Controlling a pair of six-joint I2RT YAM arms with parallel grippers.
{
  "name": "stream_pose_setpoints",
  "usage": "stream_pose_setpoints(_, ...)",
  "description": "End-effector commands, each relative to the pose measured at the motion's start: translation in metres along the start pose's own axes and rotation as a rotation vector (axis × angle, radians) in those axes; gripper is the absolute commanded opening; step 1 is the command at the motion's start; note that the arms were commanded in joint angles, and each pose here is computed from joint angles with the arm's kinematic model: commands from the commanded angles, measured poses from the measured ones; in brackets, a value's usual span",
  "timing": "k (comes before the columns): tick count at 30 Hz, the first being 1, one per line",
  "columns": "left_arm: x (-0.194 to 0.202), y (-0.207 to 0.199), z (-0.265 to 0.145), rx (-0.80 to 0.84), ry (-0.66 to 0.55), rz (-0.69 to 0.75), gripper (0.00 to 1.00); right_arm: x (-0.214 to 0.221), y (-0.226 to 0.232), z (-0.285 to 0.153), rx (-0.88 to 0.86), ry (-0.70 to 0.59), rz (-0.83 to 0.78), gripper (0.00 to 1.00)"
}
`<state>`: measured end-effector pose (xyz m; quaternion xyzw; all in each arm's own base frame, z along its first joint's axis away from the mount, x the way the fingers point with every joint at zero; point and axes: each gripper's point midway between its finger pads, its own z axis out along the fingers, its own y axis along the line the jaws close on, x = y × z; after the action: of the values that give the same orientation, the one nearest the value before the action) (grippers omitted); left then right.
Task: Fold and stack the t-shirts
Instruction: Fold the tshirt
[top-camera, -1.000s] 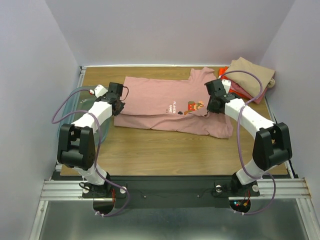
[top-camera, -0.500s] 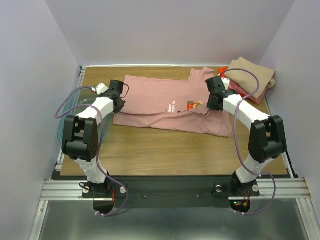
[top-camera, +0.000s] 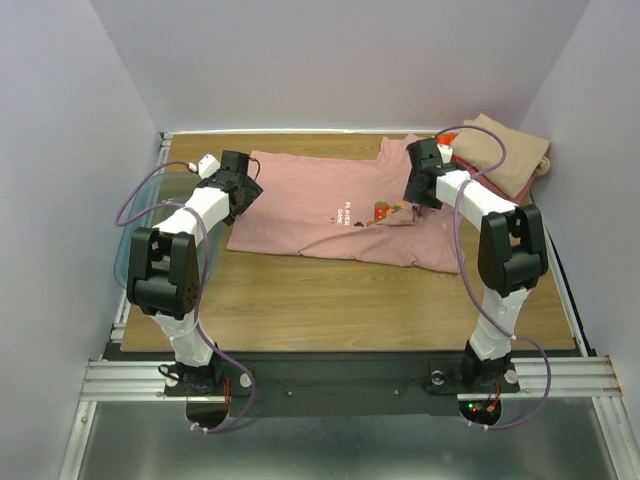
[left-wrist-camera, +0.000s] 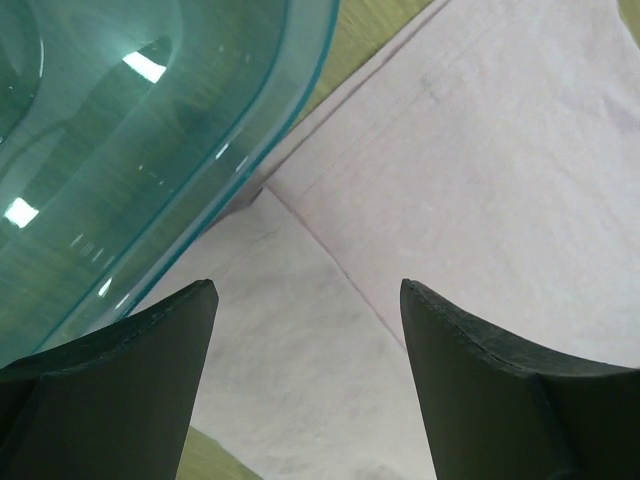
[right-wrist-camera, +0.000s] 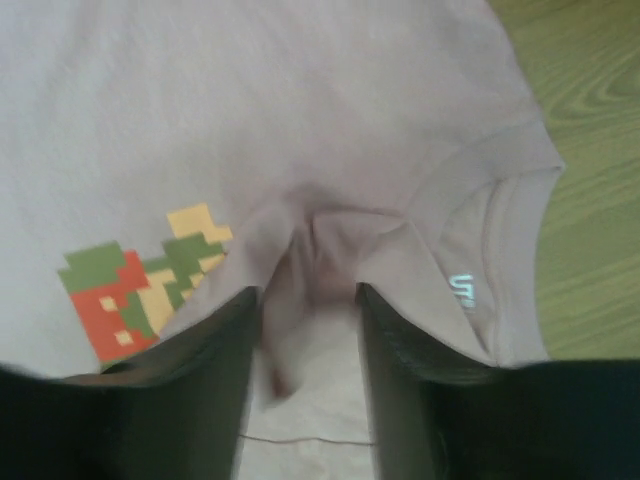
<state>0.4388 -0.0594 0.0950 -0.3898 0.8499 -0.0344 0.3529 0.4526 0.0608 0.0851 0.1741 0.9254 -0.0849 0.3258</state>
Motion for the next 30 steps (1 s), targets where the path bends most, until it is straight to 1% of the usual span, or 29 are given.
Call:
stream_pose_setpoints(1,-0.017,-0.030,-0.030,0.111,-0.037,0.023,0.86,-0.036,0.016,-0.005,-0.055,-0.074,0.040,0.63)
stream_pose_setpoints(3,-0.016,-0.040,-0.039,0.146,-0.038,0.045,0.86,-0.044,0.018,-0.012,-0.075,-0.090,0.048,0.69)
stream_pose_setpoints(5,-0.013,-0.044,-0.046,0.163,-0.039,0.054,0.86,-0.035,0.015,-0.015,-0.085,-0.073,0.045,0.71)
stream_pose_setpoints(7,-0.006,-0.053,-0.056,0.195,-0.038,0.077,0.87,-0.032,0.014,-0.029,-0.120,-0.070,0.054,0.84)
stream_pose_setpoints(8,-0.004,-0.054,-0.058,0.201,-0.035,0.085,0.87,-0.027,0.012,-0.033,-0.133,-0.062,0.055,0.85)
stream_pose_setpoints(9,0.000,-0.057,-0.060,0.211,-0.031,0.094,0.87,-0.010,0.008,-0.032,-0.132,-0.027,0.049,0.87)
stream_pose_setpoints(10,0.007,-0.059,-0.064,0.224,-0.019,0.108,0.87,-0.006,0.010,-0.041,-0.177,-0.017,0.053,0.87)
stream_pose_setpoints(11,0.011,-0.060,-0.065,0.232,-0.011,0.115,0.87,0.012,0.009,-0.038,-0.192,0.016,0.050,0.87)
stream_pose_setpoints(12,0.016,-0.060,-0.067,0.238,-0.003,0.122,0.87,0.007,0.016,-0.044,-0.231,0.003,0.062,0.87)
stream_pose_setpoints(14,0.032,-0.052,-0.067,0.236,0.020,0.137,0.87,0.037,0.030,-0.045,-0.358,0.072,0.052,0.88)
stream_pose_setpoints(15,0.033,-0.057,-0.071,0.253,0.017,0.135,0.87,0.037,0.031,-0.044,-0.365,0.062,0.053,0.94)
stream_pose_setpoints(16,0.043,-0.049,-0.068,0.247,0.039,0.147,0.87,0.042,0.039,-0.046,-0.414,0.084,0.051,0.99)
stream_pose_setpoints(20,0.064,-0.034,-0.069,0.257,0.081,0.153,0.87,0.042,0.058,-0.041,-0.490,0.104,0.038,1.00)
stream_pose_setpoints(25,0.075,-0.010,-0.067,0.229,0.089,0.150,0.87,0.040,0.070,-0.019,-0.482,0.121,0.036,1.00)
stream_pose_setpoints(26,0.077,-0.006,-0.066,0.221,0.091,0.154,0.87,0.031,0.076,-0.019,-0.492,0.103,0.037,1.00)
stream_pose_setpoints(29,0.079,0.000,-0.065,0.207,0.090,0.157,0.88,0.028,0.086,-0.004,-0.498,0.113,0.027,1.00)
stream_pose_setpoints(30,0.079,0.002,-0.065,0.201,0.088,0.160,0.87,0.011,0.095,-0.006,-0.520,0.080,0.029,1.00)
